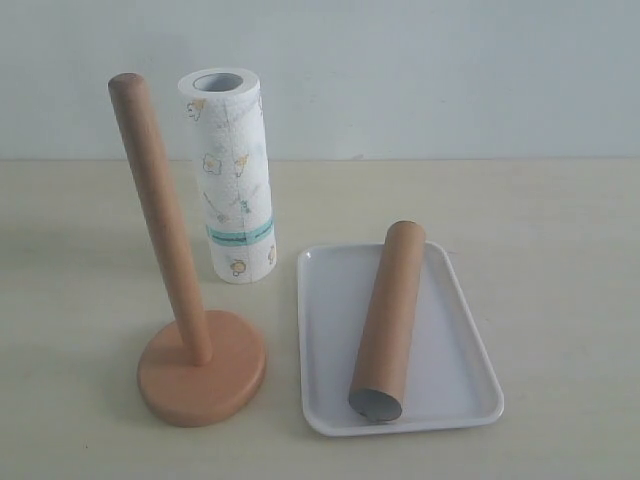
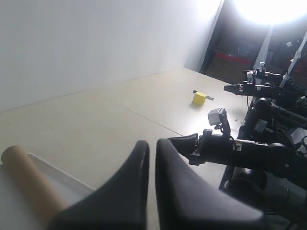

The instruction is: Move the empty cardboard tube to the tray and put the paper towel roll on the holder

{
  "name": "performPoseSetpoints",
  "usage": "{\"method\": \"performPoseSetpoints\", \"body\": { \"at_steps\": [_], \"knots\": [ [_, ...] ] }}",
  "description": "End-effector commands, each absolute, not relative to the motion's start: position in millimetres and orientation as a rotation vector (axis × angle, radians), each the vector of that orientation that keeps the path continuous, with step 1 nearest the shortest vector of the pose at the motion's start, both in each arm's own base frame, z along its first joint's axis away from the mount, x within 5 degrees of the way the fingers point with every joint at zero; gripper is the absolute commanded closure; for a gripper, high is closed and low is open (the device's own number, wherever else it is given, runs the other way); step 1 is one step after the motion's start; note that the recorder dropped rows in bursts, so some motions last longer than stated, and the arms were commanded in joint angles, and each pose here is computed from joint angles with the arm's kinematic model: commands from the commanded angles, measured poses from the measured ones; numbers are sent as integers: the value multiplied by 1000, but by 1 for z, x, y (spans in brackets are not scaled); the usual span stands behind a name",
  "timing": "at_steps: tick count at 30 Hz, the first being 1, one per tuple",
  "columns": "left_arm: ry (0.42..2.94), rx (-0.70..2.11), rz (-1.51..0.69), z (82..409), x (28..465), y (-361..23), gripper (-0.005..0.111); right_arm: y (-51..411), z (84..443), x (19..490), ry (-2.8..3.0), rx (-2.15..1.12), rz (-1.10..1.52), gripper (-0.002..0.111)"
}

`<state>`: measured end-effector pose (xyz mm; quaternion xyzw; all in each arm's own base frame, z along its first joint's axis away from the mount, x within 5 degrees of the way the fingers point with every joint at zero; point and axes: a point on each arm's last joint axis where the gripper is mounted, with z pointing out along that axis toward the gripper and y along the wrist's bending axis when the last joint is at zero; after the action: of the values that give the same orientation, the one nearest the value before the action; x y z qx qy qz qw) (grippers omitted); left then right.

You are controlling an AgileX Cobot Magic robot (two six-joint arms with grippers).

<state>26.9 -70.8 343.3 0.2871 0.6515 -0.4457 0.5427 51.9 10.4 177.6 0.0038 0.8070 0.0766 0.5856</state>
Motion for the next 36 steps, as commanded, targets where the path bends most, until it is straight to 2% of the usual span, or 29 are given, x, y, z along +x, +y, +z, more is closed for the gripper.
{"method": "performPoseSetpoints", "body": {
  "at_steps": [1, 14, 15, 18, 21, 24, 27, 32, 36],
  "knots": [
    [1532, 691, -1060, 343, 24, -69, 103, 10, 178, 52, 1873, 10, 176, 106],
    [1498, 673, -1039, 345, 17, -63, 103, 10, 178, 52, 1873, 10, 176, 106],
    [1467, 662, -999, 346, 13, -59, 103, 10, 178, 52, 1873, 10, 176, 106],
    [1293, 605, -656, 349, 4, -38, 103, 10, 178, 52, 1873, 10, 176, 106],
    [1231, 516, -489, 348, 0, -28, 103, 10, 178, 52, 1873, 10, 176, 106],
    [1268, 456, -306, 335, 7, -25, 103, 10, 178, 52, 1873, 10, 176, 106],
    [1338, 399, -231, 314, 17, -26, 103, 10, 178, 52, 1873, 10, 176, 106],
    [1424, 259, -191, 278, 34, -21, 103, 10, 178, 52, 1873, 10, 176, 106],
    [1441, 192, -178, 264, 40, -17, 103, 10, 178, 52, 1873, 10, 176, 106]
  ]
}}
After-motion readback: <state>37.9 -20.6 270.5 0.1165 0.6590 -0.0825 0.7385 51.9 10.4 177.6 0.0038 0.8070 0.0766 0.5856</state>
